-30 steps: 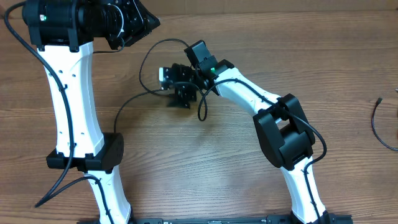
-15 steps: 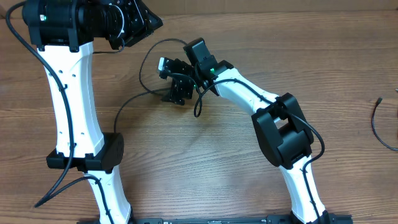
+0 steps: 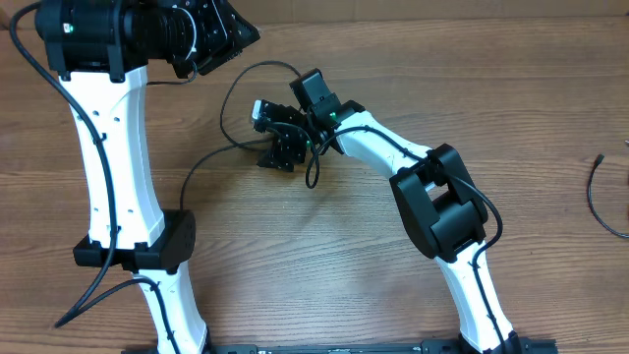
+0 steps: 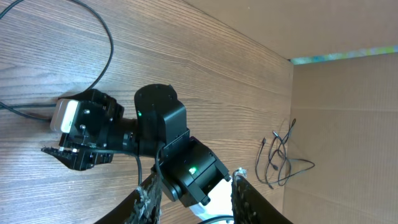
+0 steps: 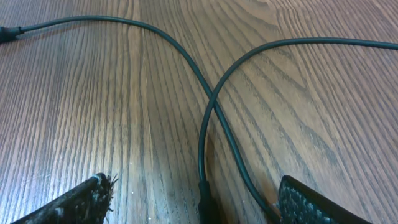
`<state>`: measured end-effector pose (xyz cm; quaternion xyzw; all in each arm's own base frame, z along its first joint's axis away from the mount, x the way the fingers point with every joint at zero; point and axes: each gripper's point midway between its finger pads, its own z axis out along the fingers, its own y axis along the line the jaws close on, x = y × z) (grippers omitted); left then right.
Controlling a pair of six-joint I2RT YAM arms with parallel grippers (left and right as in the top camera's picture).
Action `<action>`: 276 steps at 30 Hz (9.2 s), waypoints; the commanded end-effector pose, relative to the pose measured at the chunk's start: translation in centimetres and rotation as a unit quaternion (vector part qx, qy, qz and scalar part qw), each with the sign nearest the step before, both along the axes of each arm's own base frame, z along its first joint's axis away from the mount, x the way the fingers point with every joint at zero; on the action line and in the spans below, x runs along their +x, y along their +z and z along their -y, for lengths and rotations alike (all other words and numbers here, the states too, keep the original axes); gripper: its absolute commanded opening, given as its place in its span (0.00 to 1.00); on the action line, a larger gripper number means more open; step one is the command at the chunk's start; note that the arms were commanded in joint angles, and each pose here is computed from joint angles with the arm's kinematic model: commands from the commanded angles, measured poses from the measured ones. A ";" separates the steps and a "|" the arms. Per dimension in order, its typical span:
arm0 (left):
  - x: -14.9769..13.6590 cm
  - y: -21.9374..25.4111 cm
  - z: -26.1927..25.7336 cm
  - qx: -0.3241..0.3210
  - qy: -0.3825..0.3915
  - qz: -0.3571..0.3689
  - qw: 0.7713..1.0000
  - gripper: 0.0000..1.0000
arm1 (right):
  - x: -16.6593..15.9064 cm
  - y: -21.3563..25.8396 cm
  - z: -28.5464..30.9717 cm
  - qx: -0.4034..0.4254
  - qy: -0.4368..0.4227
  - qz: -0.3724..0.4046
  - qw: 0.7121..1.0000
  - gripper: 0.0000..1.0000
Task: Untangle cables
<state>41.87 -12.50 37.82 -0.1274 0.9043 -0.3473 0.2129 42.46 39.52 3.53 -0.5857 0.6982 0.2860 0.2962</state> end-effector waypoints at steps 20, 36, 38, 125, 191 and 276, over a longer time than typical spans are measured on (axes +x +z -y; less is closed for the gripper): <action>-1.0 1.1 1.1 -0.018 -0.029 0.012 0.999 0.41 | -0.1 -3.8 0.5 -0.020 0.030 0.013 0.999 0.04; -1.1 1.1 1.4 -0.013 -0.045 0.022 0.999 0.42 | 10.1 1.8 10.1 0.018 -0.123 0.042 0.991 0.04; -1.1 1.1 1.5 -0.011 -0.048 0.024 0.998 0.42 | 11.6 2.9 12.7 0.023 -0.155 0.043 0.987 0.04; -21.9 17.4 0.3 0.091 -0.108 0.369 0.919 0.47 | 3.5 20.9 28.6 0.023 -0.623 -0.180 0.761 1.00; -27.1 4.0 -9.7 0.172 0.163 0.124 0.963 0.50 | -7.6 -3.2 2.6 0.022 -0.778 -0.372 0.505 0.42; -22.1 5.5 -4.5 0.114 0.070 0.150 0.980 0.71 | -7.4 22.9 78.0 0.152 -0.911 -0.055 0.380 0.63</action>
